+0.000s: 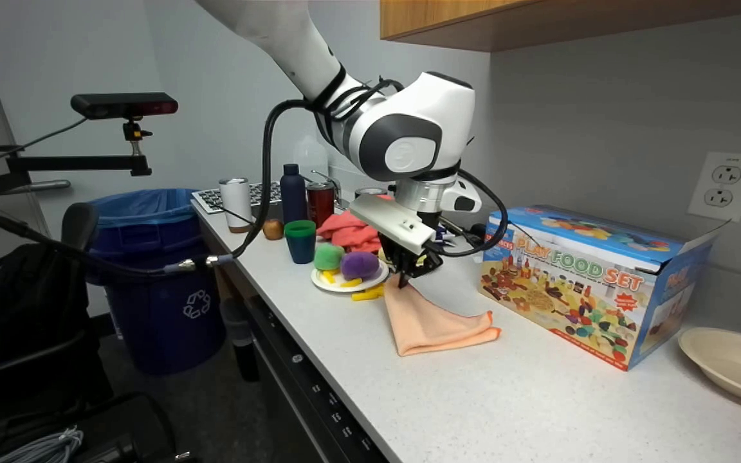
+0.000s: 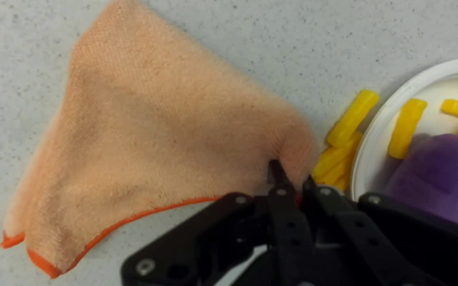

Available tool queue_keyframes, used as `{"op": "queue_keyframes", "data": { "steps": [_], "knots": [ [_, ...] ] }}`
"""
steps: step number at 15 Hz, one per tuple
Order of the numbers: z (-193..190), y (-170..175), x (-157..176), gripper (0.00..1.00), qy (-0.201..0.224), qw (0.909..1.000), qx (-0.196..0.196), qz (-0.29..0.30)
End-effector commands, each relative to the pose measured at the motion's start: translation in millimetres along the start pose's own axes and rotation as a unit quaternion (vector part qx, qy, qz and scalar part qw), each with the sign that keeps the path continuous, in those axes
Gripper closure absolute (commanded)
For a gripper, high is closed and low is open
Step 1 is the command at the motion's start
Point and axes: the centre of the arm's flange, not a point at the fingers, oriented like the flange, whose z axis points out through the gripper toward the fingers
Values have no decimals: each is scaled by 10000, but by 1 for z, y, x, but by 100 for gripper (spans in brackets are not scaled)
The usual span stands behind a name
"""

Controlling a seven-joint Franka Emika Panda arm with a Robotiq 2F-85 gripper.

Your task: Fold the peach towel into a triangle thrice

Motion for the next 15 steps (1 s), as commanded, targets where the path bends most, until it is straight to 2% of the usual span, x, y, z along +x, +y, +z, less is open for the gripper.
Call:
{"op": "queue_keyframes", "data": {
  "steps": [1, 3, 6, 15],
  "knots": [
    [-22, -1, 9, 98, 198, 9994, 256, 91],
    [-23, 4, 11, 98, 380, 9987, 308, 125],
    [-21, 28, 12, 98, 558, 9984, -49, 91],
    [-29, 93, 16, 98, 1314, 9898, -521, 205]
  ]
}}
